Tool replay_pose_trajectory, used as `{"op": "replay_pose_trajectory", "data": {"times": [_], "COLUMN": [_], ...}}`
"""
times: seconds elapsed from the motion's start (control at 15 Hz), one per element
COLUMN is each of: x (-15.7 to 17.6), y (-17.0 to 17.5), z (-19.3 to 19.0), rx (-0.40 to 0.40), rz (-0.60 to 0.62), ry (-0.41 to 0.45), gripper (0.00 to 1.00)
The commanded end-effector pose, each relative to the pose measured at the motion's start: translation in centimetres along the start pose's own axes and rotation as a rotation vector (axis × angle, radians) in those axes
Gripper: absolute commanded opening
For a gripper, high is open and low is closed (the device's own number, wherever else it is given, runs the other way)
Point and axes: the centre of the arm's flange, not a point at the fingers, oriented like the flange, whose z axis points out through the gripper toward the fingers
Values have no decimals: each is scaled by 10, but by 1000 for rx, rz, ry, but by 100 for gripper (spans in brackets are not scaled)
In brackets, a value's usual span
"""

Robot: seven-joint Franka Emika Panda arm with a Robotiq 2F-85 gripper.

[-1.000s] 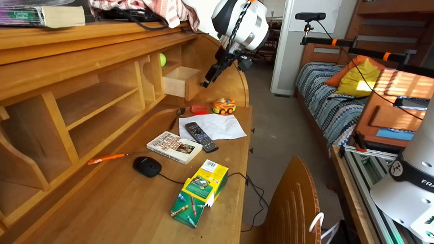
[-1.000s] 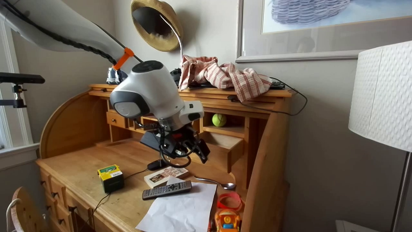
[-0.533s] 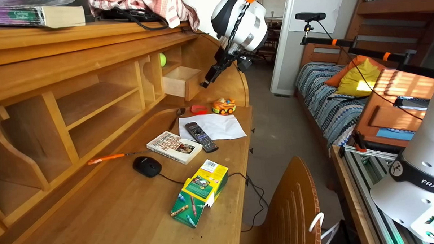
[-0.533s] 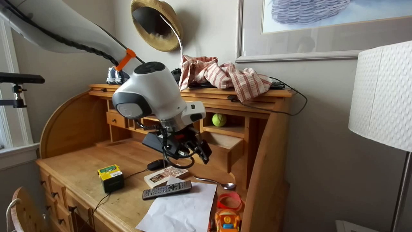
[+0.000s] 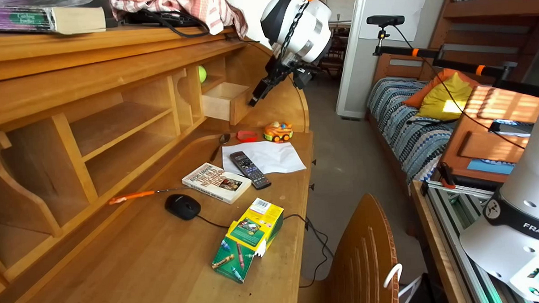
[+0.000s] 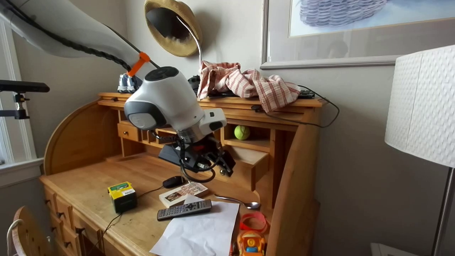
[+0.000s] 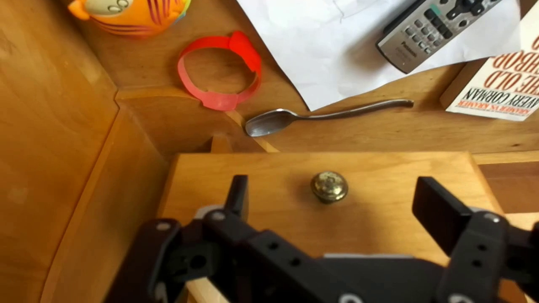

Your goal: Remove the crayon box from the drawer and move it to the left

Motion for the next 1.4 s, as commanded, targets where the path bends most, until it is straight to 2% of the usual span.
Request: {"op": "replay_pose_trajectory", "data": {"times": [0.0,0.27,0.47,0.67,1.33], "x": [-17,-39,-50,-49,-53], "y": [-11,-18,-13,-11,-6], "z": [-15,-21,-22,-16,20], "rx": [-12,-3,-10,-13,-10], "rz": [-34,-74,-113,-91,-10], "ry": [64,18,77,139,177], "gripper": [100,100,100,100,100]}}
